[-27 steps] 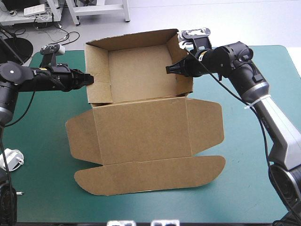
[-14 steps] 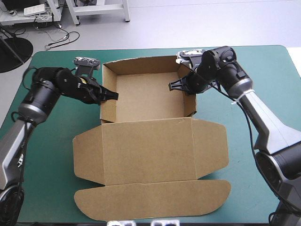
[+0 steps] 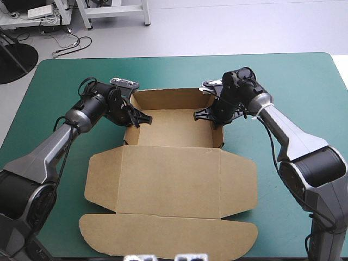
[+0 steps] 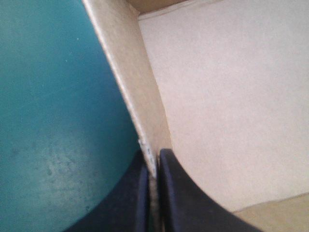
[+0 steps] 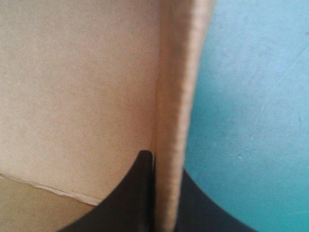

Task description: Fold the box

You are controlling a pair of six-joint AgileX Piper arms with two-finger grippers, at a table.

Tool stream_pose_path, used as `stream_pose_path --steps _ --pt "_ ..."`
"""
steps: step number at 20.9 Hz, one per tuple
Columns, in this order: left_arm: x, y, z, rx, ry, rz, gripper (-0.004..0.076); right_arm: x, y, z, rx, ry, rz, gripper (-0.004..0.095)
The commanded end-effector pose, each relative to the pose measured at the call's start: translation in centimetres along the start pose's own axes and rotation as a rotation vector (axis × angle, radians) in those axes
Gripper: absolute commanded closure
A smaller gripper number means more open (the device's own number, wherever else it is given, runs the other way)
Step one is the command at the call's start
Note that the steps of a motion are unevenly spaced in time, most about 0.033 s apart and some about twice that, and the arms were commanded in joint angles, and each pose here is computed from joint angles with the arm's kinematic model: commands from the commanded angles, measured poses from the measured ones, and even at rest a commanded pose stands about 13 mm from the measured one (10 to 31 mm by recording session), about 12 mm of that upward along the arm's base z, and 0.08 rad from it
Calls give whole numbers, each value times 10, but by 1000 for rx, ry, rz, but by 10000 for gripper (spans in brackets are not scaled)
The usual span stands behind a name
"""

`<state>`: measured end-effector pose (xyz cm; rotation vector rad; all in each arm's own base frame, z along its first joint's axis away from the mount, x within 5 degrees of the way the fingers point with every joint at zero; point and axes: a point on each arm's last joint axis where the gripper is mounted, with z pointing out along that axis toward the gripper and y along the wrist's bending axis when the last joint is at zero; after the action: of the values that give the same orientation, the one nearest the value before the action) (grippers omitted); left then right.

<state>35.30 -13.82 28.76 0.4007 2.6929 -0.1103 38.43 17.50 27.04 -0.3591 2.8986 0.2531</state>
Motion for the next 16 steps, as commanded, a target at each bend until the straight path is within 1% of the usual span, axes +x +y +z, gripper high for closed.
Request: stream_pose_path --steps 1,3,5,6,7,8,9,10,12,13,14,15,16 --pt "-9 -13 -5 59 -78 4 733 -6 15 -36 -72 -165 -76 907" --pt "-8 -13 -2 56 -65 5 733 -5 13 -36 -38 -156 -93 880" --pt "-6 -12 -1 53 -33 22 732 -3 10 -35 -10 -130 -101 771" --pt "-4 -12 -1 52 -17 40 727 -2 9 -35 3 -117 -105 675" --pt "-3 -12 -2 51 -5 62 714 -1 8 -35 5 -112 -105 606" --pt "-3 -12 -1 50 4 64 675 -1 8 -35 6 -110 -105 534" --pt "-3 -12 -2 50 10 73 612 -1 8 -35 6 -110 -105 512" --pt "-3 -12 -3 50 10 81 573 -1 8 -35 6 -110 -105 512" --pt "-3 -12 -3 47 10 93 433 -1 8 -36 13 -110 -108 512" --pt "-3 -11 -3 43 4 96 345 0 7 -37 18 -110 -110 512" --pt "-4 -10 -3 30 -7 104 290 0 7 -37 27 -107 -113 512" --pt "-5 -10 -4 26 -16 107 251 -1 6 -41 42 -106 -119 513" --pt "-8 -10 -7 26 -26 107 248 -2 5 -45 59 -108 -124 517"
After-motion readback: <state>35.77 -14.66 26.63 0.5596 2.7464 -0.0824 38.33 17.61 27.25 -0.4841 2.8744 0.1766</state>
